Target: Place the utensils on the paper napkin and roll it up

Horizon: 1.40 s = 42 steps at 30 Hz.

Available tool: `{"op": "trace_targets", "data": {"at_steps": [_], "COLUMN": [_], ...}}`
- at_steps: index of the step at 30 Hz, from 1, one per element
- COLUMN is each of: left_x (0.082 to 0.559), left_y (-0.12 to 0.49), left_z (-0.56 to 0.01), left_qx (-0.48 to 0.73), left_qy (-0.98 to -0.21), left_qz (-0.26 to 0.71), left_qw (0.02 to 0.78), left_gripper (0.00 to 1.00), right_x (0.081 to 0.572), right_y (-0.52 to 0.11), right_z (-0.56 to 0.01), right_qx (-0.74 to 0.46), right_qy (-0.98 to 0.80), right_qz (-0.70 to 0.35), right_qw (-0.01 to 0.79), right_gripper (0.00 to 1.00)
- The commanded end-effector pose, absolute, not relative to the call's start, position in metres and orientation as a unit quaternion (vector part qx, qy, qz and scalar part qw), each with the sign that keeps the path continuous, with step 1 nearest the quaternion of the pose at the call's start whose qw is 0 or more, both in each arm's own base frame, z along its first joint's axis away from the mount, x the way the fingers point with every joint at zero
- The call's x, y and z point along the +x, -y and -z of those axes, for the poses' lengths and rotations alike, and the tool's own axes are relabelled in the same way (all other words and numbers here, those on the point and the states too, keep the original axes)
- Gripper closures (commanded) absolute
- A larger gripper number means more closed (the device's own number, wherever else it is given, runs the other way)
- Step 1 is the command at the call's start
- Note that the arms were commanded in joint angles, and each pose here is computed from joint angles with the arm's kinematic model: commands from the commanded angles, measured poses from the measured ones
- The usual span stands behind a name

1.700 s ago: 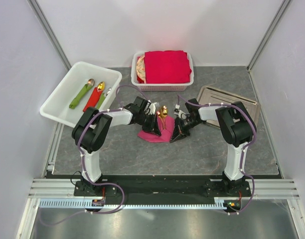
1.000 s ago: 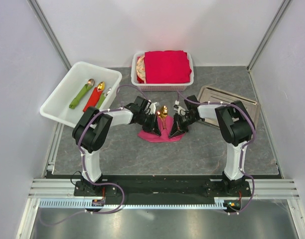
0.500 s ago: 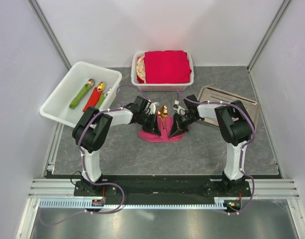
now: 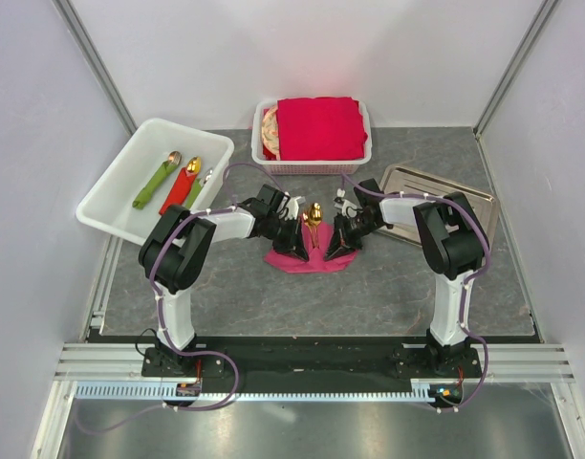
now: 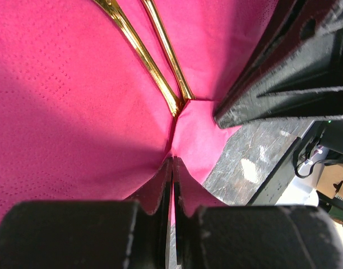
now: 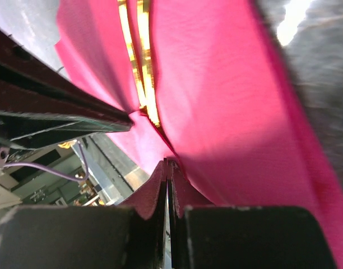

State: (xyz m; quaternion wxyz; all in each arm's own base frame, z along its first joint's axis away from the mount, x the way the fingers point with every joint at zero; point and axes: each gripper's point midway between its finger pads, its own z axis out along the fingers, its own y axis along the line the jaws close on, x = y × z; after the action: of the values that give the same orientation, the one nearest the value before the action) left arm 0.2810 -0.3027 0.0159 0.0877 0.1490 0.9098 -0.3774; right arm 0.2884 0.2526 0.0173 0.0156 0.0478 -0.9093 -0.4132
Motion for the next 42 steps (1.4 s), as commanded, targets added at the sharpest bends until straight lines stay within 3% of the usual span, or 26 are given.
{"op": "trace_targets", "data": {"at_steps": [1, 18, 33, 42], "left_x": [0.289, 0.29, 0.29, 0.289], "left_y": [0.297, 0.295, 0.294, 0.295], "left_z": [-0.008, -0.004, -0.002, -0.001], "left_qx": [0.152, 0.145, 0.144, 0.143], "left_qy": [-0.917, -0.92, -0.921, -0.921], "left_qz": [0.357, 0.353, 0.352, 0.352], "left_qw": [0.095, 0.091, 0.089, 0.086], "left_gripper": [0.92, 0.93, 0.93, 0.94], "right_x": [0.289, 0.288, 0.272, 0.292], "right_y": [-0.243, -0.245, -0.238, -0.229], "right_z": [0.0, -0.053, -0.019, -0.065], "right_qx": [0.043, 0.093, 0.096, 0.102], "right_qy": [0.92, 0.91, 0.923, 0.915], "right_qz": [0.389, 0.403, 0.372, 0.389], "right_qw": [0.016, -0.007, 0.025, -0.021], "right_gripper": [0.96, 0.93, 0.93, 0.77]}}
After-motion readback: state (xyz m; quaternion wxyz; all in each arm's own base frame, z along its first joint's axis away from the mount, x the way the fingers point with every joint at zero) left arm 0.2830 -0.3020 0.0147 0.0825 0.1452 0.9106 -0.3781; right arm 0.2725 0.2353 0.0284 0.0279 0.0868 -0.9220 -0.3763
